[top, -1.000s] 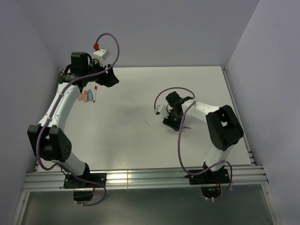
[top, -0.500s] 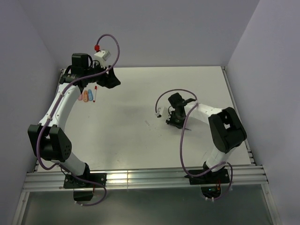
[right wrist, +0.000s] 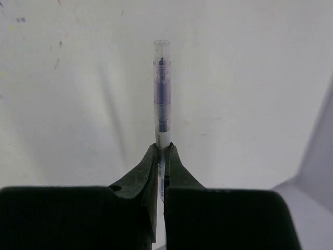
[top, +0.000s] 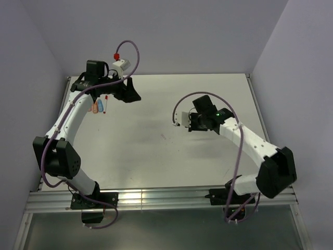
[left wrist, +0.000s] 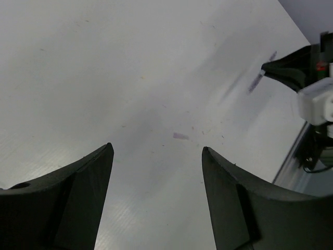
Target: Insert the pens into the pen caps
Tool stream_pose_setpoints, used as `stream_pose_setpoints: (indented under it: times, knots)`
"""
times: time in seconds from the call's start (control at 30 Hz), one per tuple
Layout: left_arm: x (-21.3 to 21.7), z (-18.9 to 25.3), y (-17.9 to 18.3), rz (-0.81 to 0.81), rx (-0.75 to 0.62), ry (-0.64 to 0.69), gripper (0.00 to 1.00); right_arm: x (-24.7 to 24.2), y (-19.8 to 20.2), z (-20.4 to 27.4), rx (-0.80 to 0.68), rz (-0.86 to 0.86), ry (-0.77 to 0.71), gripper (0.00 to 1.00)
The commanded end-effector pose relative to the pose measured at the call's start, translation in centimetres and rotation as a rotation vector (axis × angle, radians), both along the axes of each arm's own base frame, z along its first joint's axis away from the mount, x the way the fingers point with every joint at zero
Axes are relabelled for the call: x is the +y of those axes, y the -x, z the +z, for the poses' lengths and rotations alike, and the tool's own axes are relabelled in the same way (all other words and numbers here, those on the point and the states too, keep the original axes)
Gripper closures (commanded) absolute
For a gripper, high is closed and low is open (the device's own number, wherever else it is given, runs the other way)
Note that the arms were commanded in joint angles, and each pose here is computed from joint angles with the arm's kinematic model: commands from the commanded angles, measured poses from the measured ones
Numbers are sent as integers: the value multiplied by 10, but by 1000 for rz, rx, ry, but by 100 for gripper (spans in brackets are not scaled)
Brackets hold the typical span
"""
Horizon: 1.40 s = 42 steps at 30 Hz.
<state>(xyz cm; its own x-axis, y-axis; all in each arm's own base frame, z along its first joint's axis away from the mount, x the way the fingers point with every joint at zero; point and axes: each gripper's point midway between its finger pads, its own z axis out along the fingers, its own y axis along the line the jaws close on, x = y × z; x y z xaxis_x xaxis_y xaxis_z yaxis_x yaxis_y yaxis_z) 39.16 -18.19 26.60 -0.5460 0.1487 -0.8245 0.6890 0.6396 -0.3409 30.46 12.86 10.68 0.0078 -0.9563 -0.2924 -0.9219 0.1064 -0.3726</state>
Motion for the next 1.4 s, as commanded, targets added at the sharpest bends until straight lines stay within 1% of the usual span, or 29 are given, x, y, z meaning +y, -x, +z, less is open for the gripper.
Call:
stream_pose_setpoints:
  times: [0.0,0.03,0.07,0.13,0.17,0.2,0.27,0.3,0.37,0.6,0.67,0.73,0.83,0.93,0.97,1.03,1.07,1.13,1.23,1.27,1.3,1.37]
  knots:
    - [-35,-1,35,-170,68,11,26,27,2,66,-196,174,-17,100]
    - [-41,-5,42,-200,84,6,26,32,6,72,-217,202,-14,100]
    - [-57,-8,61,-268,130,17,26,40,14,80,-248,242,-8,100]
    - [-73,-14,77,-324,184,27,25,47,19,86,-289,297,16,100]
    - [-87,-15,92,-378,211,33,25,52,24,88,-314,324,37,100]
    - [-93,-21,101,-401,249,27,25,54,25,90,-335,349,50,100]
    - [-110,-26,120,-460,285,19,25,60,29,95,-381,382,51,100]
    - [-115,-30,128,-479,326,28,25,68,34,97,-398,421,51,100]
    - [-124,-33,140,-522,368,40,24,73,37,100,-422,445,54,100]
    - [-143,-52,172,-607,527,68,24,88,45,106,-450,489,44,100]
    - [-150,-58,173,-605,516,56,25,94,47,111,-451,496,23,100]
    - [-154,-60,176,-595,543,59,26,100,52,116,-455,508,-1,100]
    - [-161,-60,178,-603,542,61,30,104,54,118,-463,522,-1,100]
    - [-165,-61,180,-616,550,61,35,107,55,117,-464,543,11,100]
    - [-166,-64,182,-618,557,60,40,108,56,117,-465,549,10,100]
    - [-166,-64,183,-615,565,64,47,109,57,117,-462,550,9,100]
    - [-165,-66,184,-613,571,62,52,109,56,117,-465,552,14,100]
    - [-165,-66,187,-624,586,69,57,109,56,117,-468,556,14,100]
    - [-165,-69,190,-633,602,69,68,111,57,117,-467,561,8,100]
    - [-166,-69,192,-637,611,76,86,111,57,118,-470,563,4,100]
    - [-165,-71,192,-632,620,73,99,112,57,119,-473,564,3,100]
    - [-163,-74,194,-625,627,75,100,114,54,123,-487,535,-20,100]
